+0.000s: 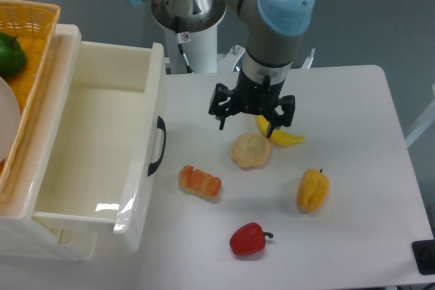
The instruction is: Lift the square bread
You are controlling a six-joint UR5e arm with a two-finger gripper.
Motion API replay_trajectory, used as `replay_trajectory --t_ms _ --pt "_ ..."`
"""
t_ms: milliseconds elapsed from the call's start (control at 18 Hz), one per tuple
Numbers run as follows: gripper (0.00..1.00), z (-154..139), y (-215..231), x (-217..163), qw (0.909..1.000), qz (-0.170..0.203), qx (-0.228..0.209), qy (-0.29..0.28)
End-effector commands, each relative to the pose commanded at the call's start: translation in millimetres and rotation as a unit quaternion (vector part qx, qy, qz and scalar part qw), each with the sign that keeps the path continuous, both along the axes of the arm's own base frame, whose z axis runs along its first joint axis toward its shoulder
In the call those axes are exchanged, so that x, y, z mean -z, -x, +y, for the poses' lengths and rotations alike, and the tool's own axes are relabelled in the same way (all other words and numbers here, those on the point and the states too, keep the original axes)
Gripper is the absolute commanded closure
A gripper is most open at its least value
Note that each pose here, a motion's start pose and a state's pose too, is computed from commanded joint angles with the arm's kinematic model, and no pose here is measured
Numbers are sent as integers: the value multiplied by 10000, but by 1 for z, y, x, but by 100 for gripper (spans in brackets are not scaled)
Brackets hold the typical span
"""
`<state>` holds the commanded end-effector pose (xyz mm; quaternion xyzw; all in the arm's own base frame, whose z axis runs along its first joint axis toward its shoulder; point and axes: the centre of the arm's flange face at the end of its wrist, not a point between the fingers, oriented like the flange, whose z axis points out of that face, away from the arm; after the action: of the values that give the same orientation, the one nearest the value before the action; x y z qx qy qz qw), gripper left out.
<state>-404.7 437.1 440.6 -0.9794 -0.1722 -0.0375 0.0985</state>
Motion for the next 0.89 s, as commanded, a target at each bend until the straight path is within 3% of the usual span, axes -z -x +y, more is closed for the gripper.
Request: replay_trajectory --t_ms 389,889 --pt "0 0 -1 4 10000 -25 -8 23" --pt "0 -4 -11 41 9998 -87 -165 76"
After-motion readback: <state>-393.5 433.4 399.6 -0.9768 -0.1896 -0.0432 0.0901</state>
